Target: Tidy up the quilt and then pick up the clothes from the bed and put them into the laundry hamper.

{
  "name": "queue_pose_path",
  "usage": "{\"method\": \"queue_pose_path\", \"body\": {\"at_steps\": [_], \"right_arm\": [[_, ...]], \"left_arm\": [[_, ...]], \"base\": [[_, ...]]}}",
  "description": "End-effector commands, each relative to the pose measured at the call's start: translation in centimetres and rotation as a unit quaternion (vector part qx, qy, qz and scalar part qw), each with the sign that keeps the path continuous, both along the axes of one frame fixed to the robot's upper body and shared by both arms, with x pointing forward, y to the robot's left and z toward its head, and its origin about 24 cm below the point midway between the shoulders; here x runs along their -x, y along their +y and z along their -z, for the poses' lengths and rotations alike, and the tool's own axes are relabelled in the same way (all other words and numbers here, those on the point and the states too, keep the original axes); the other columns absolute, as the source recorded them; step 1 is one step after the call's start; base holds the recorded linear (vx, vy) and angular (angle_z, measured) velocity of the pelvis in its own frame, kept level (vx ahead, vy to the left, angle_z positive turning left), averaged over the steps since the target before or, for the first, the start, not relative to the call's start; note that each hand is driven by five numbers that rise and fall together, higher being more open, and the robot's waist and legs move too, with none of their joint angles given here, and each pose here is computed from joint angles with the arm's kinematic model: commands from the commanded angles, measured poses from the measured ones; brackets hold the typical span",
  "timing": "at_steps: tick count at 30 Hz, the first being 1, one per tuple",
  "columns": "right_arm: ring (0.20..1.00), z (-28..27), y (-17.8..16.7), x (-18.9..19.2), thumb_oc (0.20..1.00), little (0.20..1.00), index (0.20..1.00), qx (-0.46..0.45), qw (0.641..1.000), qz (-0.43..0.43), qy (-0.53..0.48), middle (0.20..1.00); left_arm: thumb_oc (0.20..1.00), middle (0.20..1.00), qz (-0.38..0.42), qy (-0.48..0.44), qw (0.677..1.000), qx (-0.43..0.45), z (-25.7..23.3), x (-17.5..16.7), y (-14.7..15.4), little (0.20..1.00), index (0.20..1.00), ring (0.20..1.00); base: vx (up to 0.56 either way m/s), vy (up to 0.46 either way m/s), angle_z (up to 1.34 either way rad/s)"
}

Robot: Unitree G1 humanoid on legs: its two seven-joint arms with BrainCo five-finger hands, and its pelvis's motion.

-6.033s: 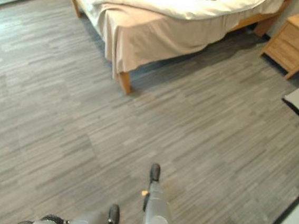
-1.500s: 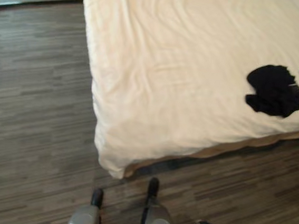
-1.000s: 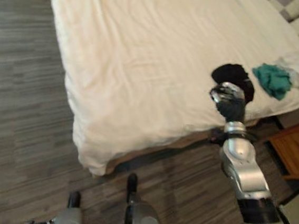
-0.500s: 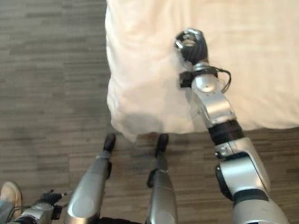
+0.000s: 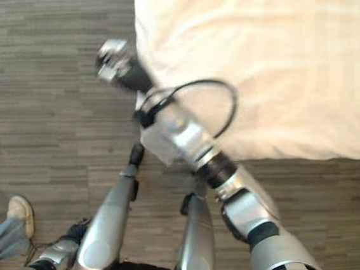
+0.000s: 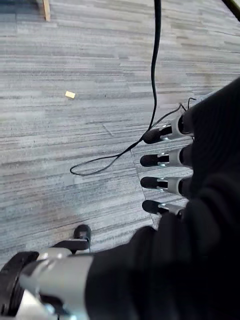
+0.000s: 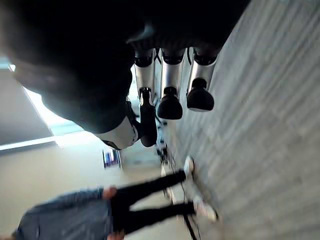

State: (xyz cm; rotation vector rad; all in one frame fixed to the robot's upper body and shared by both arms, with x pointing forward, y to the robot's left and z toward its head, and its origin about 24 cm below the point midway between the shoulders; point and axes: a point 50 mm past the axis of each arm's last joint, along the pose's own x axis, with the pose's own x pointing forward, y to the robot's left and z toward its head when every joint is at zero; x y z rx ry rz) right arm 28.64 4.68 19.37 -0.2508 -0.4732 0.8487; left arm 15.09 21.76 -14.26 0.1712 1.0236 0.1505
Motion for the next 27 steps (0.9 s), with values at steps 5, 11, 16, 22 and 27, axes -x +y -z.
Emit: {"method": "queue_pose_path", "body": {"at_steps": [5,11,16,22,27], "right_arm": [[0.2,-5.8,-3.6,0.6,0.2,0.2,0.2,-0.196,0.965,0.12,-0.124,0.2],[0.2,-4.5,-11.9,-4.7,0.2,0.2,0.2,-0.169,0.931,0.309,-0.096,0.2],[0.2,-2.5,-19.1,-8.2,0.2,0.2,0.2,-0.082,0.905,0.416,-0.036,0.2],[0.2,0.3,-25.1,-10.3,0.2,0.2,0.2,0.012,0.862,0.506,0.035,0.2],[0.2,6.5,-31.3,-9.0,0.2,0.2,0.2,0.05,0.799,0.58,0.149,0.2]], "left_arm": [[1.0,1.0,-0.042,0.097,0.99,-0.091,0.9,4.0,3.4,1.0,1.0,1.0],[1.0,1.0,-0.053,0.16,0.976,-0.137,1.0,6.1,5.2,1.0,1.0,1.0],[1.0,1.0,-0.084,0.158,0.978,-0.108,0.9,5.9,5.4,1.0,1.0,1.0],[1.0,1.0,-0.074,0.132,0.987,-0.047,0.8,3.7,3.8,1.0,1.0,1.0],[1.0,1.0,-0.062,0.125,0.99,0.014,1.3,3.7,1.6,1.0,1.0,1.0]], "base": [[0.09,-0.163,-0.06],[0.17,-0.15,-0.21],[0.0,-0.05,-0.21],[-0.08,0.096,-0.09],[-0.07,0.22,-0.11]]}}
